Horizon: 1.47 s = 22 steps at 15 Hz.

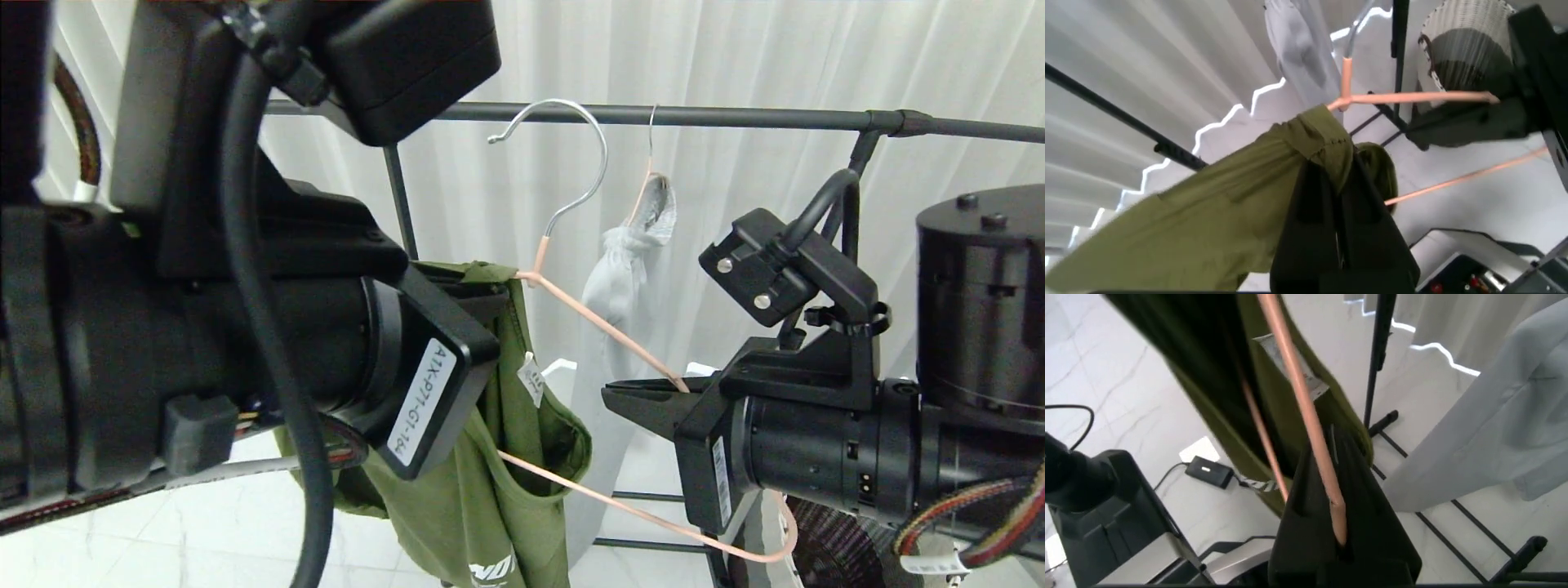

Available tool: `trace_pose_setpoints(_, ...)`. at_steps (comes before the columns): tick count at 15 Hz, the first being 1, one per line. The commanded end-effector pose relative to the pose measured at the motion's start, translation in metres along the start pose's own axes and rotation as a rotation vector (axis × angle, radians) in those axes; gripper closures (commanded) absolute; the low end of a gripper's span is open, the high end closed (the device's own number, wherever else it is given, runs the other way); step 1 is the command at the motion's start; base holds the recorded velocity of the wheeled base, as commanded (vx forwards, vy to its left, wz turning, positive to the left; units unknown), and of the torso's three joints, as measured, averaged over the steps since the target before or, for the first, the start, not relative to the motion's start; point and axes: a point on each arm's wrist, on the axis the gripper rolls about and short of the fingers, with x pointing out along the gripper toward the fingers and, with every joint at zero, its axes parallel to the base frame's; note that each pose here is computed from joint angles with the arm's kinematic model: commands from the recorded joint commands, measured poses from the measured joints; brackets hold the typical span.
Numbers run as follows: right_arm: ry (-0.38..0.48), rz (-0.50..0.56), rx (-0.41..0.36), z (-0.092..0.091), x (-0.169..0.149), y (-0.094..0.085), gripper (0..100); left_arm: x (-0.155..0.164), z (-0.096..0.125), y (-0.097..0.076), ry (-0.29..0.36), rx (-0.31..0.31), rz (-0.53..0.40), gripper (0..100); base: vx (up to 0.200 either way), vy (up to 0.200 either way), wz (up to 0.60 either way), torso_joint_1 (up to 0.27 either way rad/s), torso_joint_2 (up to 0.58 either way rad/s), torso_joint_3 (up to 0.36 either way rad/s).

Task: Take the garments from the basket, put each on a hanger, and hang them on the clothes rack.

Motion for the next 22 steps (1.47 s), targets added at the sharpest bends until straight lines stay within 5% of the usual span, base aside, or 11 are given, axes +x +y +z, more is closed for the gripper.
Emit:
trace_pose_setpoints(1, -0.012, -0.019, 0.005, 0.003, 0.001, -0.005, 100, -0.01, -0.01, 0.003, 0.0, 0.021, -0.029, 100, 0.0, 0.0, 0.0, 0.0, 0.0, 0.0)
trace_pose_setpoints(3, -0.054, -0.023, 0.011, 0.009, -0.001, -0.006, 100, -0.012, -0.02, 0.004, 0.02, 0.077, -0.031, 100, 0.0, 0.0, 0.0, 0.0, 0.0, 0.0)
trace_pose_setpoints(6, -0.079, -0.023, 0.014, 0.014, -0.006, -0.007, 100, -0.011, -0.027, 0.008, 0.024, 0.069, -0.008, 100, 0.0, 0.0, 0.0, 0.0, 0.0, 0.0)
trace_pose_setpoints(12, -0.124, -0.109, 0.023, 0.021, -0.013, -0.01, 100, 0.007, -0.031, 0.003, -0.086, 0.142, 0.033, 100, 0.0, 0.0, 0.0, 0.0, 0.0, 0.0)
trace_pose_setpoints(19, -0.15, -0.171, 0.018, 0.029, -0.013, -0.021, 100, 0.007, -0.028, 0.005, -0.131, 0.123, 0.049, 100, 0.0, 0.0, 0.0, 0.0, 0.0, 0.0)
trace_pose_setpoints(20, -0.158, -0.172, 0.02, 0.031, -0.013, -0.021, 100, 0.007, -0.028, 0.005, -0.131, 0.123, 0.049, 0, 0.0, 0.0, 0.0, 0.0, 0.0, 0.0)
trace_pose_setpoints(22, -0.163, -0.18, 0.005, 0.033, -0.014, -0.023, 100, 0.007, -0.026, 0.005, -0.143, 0.118, 0.049, 0, 0.0, 0.0, 0.0, 0.0, 0.0, 0.0)
